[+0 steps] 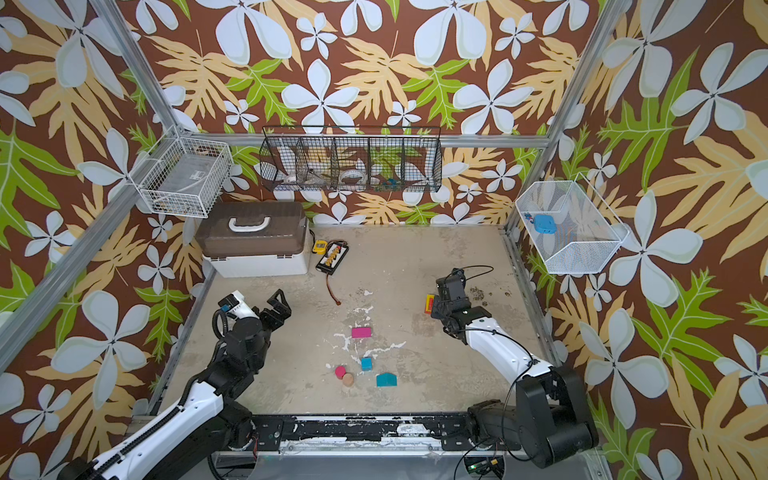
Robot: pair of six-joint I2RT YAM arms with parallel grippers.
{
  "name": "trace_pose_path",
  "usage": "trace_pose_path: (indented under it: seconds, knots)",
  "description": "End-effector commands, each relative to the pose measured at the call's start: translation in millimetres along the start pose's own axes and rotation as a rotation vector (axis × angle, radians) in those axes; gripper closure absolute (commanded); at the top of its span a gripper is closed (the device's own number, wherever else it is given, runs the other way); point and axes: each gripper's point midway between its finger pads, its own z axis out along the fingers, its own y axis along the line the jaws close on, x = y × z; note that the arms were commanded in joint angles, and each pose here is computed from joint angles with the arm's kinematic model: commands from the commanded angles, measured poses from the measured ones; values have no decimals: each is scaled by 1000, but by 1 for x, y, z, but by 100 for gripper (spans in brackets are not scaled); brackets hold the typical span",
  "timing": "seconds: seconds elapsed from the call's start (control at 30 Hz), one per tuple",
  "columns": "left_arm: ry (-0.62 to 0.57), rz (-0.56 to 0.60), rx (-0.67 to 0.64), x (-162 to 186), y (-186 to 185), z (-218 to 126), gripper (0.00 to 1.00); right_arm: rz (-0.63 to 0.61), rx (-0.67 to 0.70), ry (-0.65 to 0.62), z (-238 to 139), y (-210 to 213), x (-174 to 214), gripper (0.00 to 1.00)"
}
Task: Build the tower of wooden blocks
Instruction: 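Carry the red arch block with the right gripper to the stack, then lower the red arch onto the yellow and pink blocks, open right gripper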
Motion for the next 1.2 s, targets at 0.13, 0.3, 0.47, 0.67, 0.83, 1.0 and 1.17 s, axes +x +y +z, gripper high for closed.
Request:
trace_pose_path:
  seconds: [0.13, 0.3, 0.47, 0.67, 0.83, 1.0, 1.17]
  knots:
    - [-21, -6, 2, -6, 0, -2, 0, -25, 4, 6, 16, 4, -6, 100]
    - [-17, -7, 4, -5, 0, -2, 0, -20, -11, 32, 30, 7, -7, 100]
    - [-13, -6, 5, -4, 0, -1, 0, -23, -2, 44, 38, 7, -9, 100]
    - [-15, -8, 7, -4, -1, -1, 0, -24, -7, 54, 42, 9, -9, 100]
    - [-11, -6, 5, -3, -1, -1, 0, -10, -8, 54, 42, 6, -8, 100]
    - [-12, -6, 6, -3, -1, -1, 0, -10, -8, 51, 40, 5, -8, 100]
    - [-14, -7, 7, -4, -1, -2, 0, -10, -7, 55, 42, 6, -8, 95]
